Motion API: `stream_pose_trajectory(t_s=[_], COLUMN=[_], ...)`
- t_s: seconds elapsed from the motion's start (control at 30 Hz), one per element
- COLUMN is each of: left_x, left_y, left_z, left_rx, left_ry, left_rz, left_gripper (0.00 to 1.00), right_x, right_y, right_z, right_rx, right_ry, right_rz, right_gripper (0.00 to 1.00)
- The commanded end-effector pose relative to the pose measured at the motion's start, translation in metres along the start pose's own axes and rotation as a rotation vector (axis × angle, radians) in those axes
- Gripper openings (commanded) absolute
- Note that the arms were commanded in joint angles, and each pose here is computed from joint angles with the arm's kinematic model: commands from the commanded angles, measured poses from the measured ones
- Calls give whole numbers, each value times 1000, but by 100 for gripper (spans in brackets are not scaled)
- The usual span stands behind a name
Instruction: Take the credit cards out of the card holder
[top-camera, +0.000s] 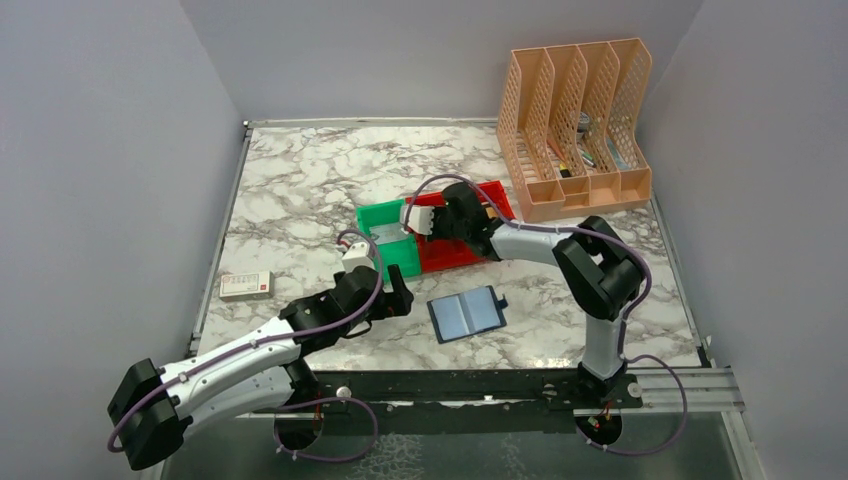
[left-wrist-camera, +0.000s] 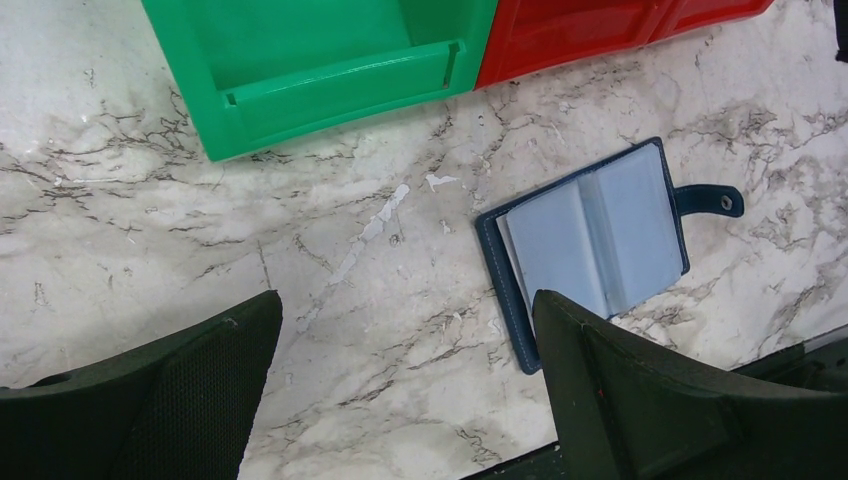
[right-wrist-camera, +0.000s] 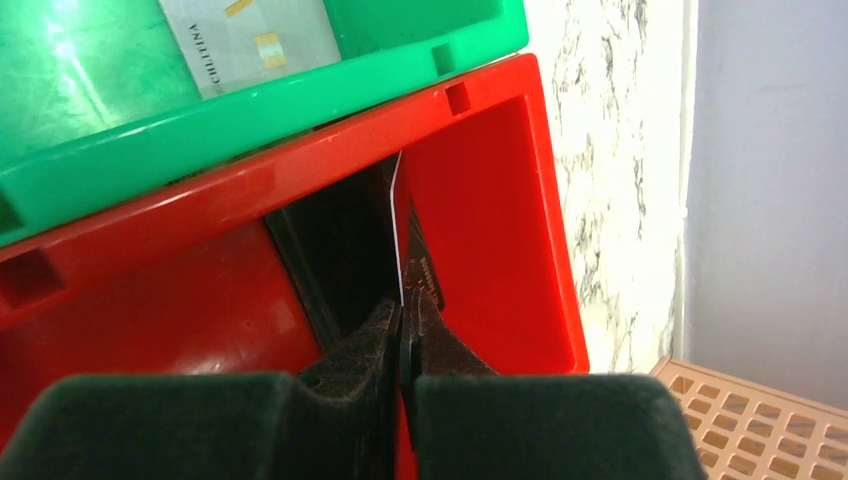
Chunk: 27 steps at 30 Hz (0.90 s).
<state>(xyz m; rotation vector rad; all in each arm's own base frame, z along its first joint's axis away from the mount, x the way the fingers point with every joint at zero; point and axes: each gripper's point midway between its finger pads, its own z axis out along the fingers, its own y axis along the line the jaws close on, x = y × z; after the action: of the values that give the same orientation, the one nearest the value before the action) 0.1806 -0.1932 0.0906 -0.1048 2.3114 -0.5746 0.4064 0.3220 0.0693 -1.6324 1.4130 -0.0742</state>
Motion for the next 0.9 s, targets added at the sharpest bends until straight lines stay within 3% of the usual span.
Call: stream_pose_trajectory(t_s=[0.0, 0.13, 0.3, 0.47, 0.57, 0.87], left_x=[-10, -9, -9, -9, -8, -9], left_y=[-17, -19, -19, -23, -26, -43], left_z=[-2, -4, -4, -4, -4, -5], left_rx=[54, 62, 63, 74, 90, 151], left_ry=[-9, 5, 6, 11, 19, 39], left_rz=[1, 10, 8, 7, 5, -7], left_gripper=[99, 99, 99, 99, 99, 99], right_x=[-2, 3, -1, -6, -11, -43], right_y=[5, 9, 7, 4, 2, -30], right_z=[12, 14, 11, 9, 6, -21], right_rx=[-41, -58, -69, -62, -62, 46], right_ry=[1, 20, 16, 1, -13, -119], right_rz=[-6, -28, -15, -6, 14, 152], right_gripper=[3, 7, 23, 26, 36, 40])
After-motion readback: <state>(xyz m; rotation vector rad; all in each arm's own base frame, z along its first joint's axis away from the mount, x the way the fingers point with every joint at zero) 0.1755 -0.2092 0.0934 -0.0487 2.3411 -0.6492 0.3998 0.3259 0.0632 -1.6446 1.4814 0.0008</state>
